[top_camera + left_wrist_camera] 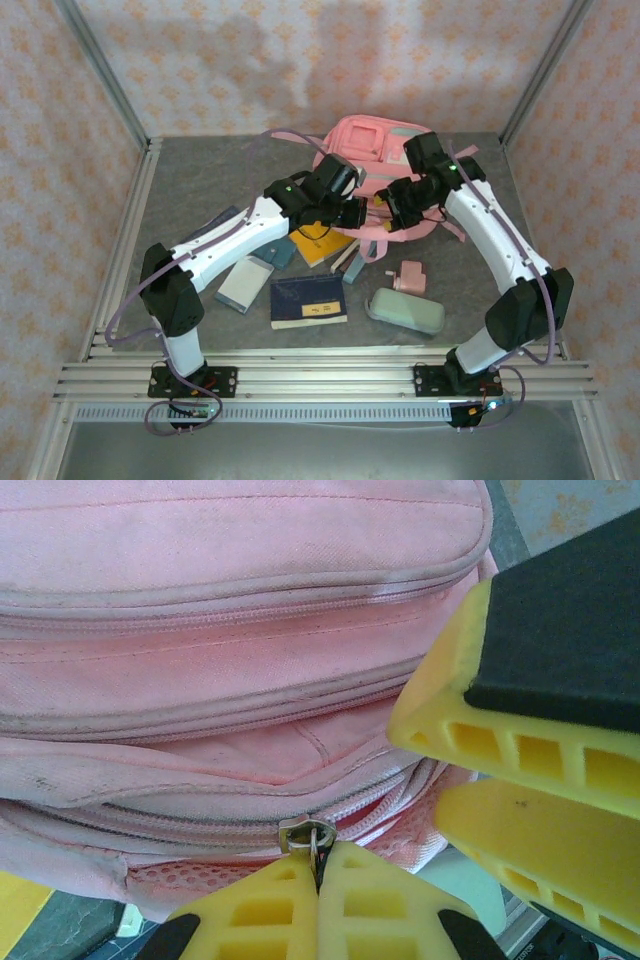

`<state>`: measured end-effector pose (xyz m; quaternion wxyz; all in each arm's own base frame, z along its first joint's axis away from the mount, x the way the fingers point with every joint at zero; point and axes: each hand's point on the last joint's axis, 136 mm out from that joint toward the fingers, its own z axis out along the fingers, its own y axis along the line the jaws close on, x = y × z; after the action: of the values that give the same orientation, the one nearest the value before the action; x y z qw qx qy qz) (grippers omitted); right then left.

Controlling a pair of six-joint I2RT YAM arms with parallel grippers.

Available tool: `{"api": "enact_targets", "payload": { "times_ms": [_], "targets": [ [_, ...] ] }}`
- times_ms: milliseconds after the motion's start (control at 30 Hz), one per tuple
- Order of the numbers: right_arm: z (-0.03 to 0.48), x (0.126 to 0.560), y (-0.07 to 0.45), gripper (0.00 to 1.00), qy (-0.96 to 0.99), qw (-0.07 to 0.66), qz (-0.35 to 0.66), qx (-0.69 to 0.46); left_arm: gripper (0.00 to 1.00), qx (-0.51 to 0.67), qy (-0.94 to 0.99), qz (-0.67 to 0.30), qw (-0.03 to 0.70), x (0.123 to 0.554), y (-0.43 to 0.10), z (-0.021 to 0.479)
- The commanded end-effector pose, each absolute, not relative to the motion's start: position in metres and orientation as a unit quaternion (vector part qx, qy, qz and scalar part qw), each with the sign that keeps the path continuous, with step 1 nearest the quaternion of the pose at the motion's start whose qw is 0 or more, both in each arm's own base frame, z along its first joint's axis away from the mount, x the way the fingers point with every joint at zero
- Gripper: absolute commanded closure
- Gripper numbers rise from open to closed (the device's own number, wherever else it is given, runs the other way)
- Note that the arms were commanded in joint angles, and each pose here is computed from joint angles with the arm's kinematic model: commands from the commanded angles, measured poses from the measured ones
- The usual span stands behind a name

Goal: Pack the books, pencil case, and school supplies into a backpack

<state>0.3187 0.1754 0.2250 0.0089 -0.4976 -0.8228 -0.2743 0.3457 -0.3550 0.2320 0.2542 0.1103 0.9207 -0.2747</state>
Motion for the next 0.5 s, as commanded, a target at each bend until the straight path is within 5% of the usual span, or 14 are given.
{"api": "enact_targets", "payload": {
  "times_ms": [0, 333, 467],
  "targets": [
    [0.229, 0.309, 0.175, 0.53, -0.819, 0.014, -0.275, -0.504, 1.00, 0.121, 0.901, -0.292, 0.295, 0.351, -0.362, 0.260],
    [0.211, 0.327, 0.178, 0.52, -0.823, 0.008, -0.262, -0.503, 1.00, 0.140, 0.891, -0.311, 0.299, 0.345, -0.372, 0.271],
    [0.209, 0.341, 0.176, 0.59, -0.831, -0.008, -0.249, -0.497, 1.00, 0.157, 0.887, -0.311, 0.302, 0.341, -0.376, 0.272]
  ]
}}
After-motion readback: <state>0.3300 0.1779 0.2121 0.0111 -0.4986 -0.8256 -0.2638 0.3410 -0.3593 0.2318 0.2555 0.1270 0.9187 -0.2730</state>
